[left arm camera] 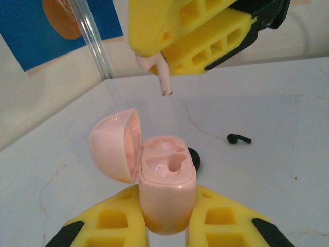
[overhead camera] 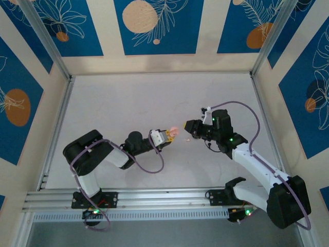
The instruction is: Insert wireless bluetooth earbuds into charging case
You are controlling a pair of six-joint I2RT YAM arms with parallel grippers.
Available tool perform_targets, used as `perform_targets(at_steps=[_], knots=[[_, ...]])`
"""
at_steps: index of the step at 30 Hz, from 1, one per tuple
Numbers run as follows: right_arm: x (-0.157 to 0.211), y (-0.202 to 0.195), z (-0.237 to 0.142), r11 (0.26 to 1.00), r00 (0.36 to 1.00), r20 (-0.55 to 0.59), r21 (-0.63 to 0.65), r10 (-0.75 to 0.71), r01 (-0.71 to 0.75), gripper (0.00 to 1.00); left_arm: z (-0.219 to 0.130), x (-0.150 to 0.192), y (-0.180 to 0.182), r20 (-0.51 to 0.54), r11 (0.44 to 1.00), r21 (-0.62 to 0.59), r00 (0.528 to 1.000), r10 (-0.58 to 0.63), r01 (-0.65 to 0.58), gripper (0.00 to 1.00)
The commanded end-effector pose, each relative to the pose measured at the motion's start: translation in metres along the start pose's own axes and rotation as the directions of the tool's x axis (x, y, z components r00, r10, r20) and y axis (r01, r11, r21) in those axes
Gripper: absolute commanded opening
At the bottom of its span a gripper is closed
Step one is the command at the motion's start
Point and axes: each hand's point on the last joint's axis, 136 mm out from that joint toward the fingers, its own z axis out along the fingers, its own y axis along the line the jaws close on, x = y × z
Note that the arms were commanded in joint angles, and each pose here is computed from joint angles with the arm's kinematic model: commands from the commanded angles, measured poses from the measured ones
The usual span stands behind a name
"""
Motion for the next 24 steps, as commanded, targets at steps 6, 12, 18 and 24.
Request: perform_targets(at_steps=[6,12,18,24], knots=[[-0.001,0.015,0.007,0.999,0.999,0.039,-0.037,-0.011,0.012,0.19,-0.001,-0.017,0.003,0.059,0.999,-0.037,0.998,0.012,-0.010,0.14],[0.005,0.016,0.011,0.999,0.999,0.032,-0.047,0.003,-0.001,0.19,-0.001,-0.017,0.006,0.056,0.998,-0.059,0.998,0.018,-0.014,0.14],[0.009,0.016,0.018,0.999,1.000,0.011,-0.044,0.009,-0.009,0.20,0.000,-0.019,0.006,0.057,0.997,-0.069,0.998,0.020,-0.016,0.14],[0.012,0.017,0.024,0.999,1.000,-0.006,-0.050,0.015,-0.016,0.19,0.000,-0.019,0.008,0.056,0.996,-0.084,0.998,0.023,-0.019,0.14]])
